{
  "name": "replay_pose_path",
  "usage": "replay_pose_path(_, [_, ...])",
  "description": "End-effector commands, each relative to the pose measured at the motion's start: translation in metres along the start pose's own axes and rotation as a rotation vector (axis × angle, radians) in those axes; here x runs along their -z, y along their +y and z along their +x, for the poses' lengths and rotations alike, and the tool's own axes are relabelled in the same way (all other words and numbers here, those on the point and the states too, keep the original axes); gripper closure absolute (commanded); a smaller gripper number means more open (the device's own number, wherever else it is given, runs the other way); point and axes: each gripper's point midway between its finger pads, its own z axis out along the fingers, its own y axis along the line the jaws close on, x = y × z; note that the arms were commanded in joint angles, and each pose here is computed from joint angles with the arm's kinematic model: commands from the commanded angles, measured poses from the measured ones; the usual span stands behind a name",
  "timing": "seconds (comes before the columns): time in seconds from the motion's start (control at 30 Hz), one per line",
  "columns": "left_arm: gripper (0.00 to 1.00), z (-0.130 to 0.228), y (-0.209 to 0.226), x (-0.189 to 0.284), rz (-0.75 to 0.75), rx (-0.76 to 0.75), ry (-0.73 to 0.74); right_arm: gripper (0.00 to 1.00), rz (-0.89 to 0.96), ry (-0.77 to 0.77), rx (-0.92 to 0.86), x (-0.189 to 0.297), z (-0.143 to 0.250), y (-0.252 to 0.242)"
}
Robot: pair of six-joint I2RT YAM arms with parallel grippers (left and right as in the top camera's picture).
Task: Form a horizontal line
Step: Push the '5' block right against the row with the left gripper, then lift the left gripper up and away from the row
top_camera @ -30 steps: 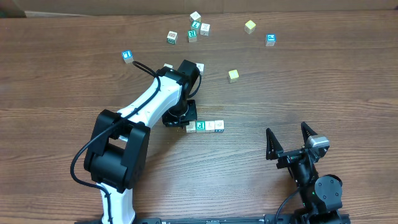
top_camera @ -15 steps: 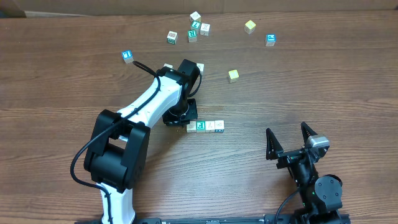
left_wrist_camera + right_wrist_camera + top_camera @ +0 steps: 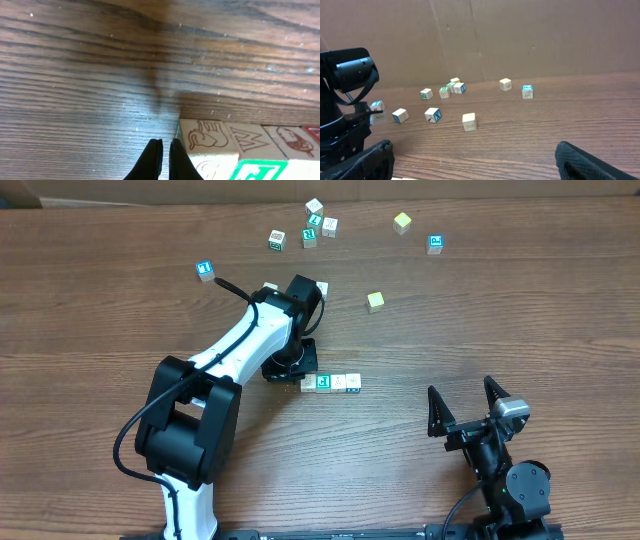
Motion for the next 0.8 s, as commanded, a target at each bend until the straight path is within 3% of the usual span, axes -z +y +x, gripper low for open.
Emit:
replay_pose_path(0.0, [0.96, 0.000, 0.013, -0.003, -0.031, -0.011, 0.018, 0.00, -0.004, -0.006, 0.004, 0.000, 0.001, 0.001])
replay_pose_path(0.4, [0.96, -0.034, 0.064, 0.006, 0.079, 0.199, 0.031, 0.00, -0.004, -0.006, 0.004, 0.000, 0.001, 0.001])
replay_pose_path(0.6, [0.94, -0.039, 0.069, 0.007, 0.107, 0.227, 0.032, 0.00, -0.004, -0.006, 0.004, 0.000, 0.001, 0.001])
replay_pose_path(0.67, [0.90, -0.039, 0.069, 0.007, 0.106, 0.227, 0.032, 0.00, -0.004, -0.006, 0.004, 0.000, 0.001, 0.001])
replay_pose_path(0.77, [0.70, -0.039, 0.069, 0.007, 0.106, 0.227, 0.029, 0.00, -0.004, -0.006, 0.004, 0.000, 0.001, 0.001])
